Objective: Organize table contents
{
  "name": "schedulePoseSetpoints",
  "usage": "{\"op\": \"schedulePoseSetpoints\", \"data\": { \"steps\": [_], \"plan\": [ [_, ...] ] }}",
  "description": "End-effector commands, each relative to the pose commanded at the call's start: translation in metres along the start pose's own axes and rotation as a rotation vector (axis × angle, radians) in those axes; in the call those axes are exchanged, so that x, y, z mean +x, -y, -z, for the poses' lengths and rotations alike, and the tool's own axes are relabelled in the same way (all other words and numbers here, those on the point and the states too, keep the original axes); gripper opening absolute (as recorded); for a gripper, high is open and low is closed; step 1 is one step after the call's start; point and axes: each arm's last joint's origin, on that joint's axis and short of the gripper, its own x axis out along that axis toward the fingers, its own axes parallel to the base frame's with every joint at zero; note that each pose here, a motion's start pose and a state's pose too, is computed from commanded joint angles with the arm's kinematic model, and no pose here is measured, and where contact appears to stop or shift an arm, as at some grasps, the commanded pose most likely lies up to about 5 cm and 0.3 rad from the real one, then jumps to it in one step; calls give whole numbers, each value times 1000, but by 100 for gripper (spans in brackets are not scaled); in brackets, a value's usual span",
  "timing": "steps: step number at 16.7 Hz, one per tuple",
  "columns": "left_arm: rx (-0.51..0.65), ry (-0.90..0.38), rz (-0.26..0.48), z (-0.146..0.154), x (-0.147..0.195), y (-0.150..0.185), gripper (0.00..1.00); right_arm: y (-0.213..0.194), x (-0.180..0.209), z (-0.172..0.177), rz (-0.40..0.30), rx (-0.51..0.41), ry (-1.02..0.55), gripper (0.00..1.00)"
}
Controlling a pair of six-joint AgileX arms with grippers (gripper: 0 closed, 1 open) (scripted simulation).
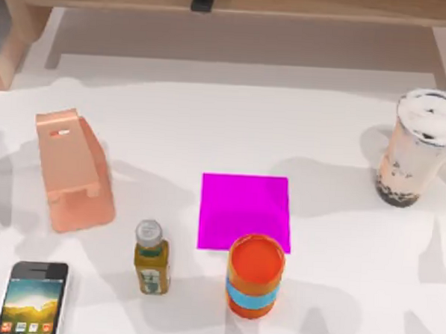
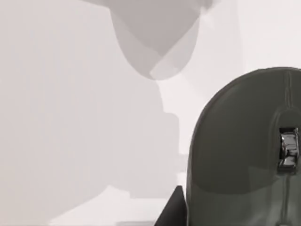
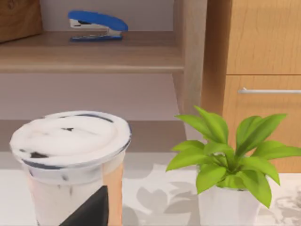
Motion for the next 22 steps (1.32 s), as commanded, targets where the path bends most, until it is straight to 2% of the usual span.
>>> {"op": "schedulePoseSetpoints", "data": {
  "steps": [6, 8, 11, 14, 17, 22],
  "plan": [
    [-20, -14, -2, 0, 1, -3, 0, 0, 0, 0, 0, 0, 0, 100],
    [-70, -50, -13, -1, -3, -12, 0, 0, 0, 0, 0, 0, 0, 100],
    [-209, -124, -51, -7, -12, -33, 0, 0, 0, 0, 0, 0, 0, 100],
    [-424, -188, -117, -20, -24, -59, 0, 0, 0, 0, 0, 0, 0, 100],
    [-703, -209, -201, -41, -33, -88, 0, 0, 0, 0, 0, 0, 0, 100],
    [-1223, -115, -309, -100, -33, -145, 0, 0, 0, 0, 0, 0, 0, 100]
  ]
}}
